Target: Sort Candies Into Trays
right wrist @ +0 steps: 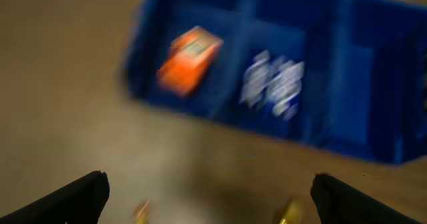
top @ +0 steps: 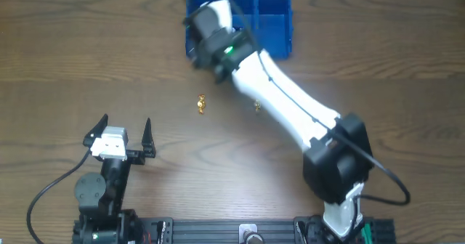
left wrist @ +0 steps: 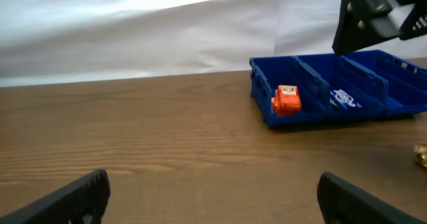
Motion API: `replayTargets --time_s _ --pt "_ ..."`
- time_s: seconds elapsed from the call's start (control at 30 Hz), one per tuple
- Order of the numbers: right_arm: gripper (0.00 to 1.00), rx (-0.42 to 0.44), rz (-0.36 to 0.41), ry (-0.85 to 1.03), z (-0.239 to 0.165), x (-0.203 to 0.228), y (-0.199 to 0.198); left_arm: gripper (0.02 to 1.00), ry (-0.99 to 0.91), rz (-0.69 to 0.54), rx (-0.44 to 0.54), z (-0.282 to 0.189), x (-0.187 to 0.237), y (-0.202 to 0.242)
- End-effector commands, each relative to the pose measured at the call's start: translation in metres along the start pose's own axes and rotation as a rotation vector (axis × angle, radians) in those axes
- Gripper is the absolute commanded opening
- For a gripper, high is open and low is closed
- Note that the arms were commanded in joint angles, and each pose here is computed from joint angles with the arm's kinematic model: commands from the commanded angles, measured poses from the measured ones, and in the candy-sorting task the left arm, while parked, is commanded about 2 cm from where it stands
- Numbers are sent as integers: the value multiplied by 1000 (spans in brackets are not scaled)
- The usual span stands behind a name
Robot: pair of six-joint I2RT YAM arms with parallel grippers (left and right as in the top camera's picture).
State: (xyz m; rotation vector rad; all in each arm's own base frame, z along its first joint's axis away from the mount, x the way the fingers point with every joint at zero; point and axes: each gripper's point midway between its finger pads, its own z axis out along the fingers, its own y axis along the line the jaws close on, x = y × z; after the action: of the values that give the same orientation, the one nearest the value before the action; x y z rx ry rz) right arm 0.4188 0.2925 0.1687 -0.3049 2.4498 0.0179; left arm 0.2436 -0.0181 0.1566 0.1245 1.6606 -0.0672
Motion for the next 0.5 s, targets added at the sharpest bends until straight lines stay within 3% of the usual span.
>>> replayTargets --time_s 0.03,0.2,0.33,0.5 --pt "1000 -84 -24 123 -4 42 46 998 45 9 8 1 16 -1" --pt "1000 -66 64 279 34 90 61 998 45 9 8 1 16 -1" --pt "1000 -36 93 344 63 114 65 998 45 9 8 1 16 -1" --pt "998 -3 146 393 77 133 65 998 45 9 8 1 16 -1"
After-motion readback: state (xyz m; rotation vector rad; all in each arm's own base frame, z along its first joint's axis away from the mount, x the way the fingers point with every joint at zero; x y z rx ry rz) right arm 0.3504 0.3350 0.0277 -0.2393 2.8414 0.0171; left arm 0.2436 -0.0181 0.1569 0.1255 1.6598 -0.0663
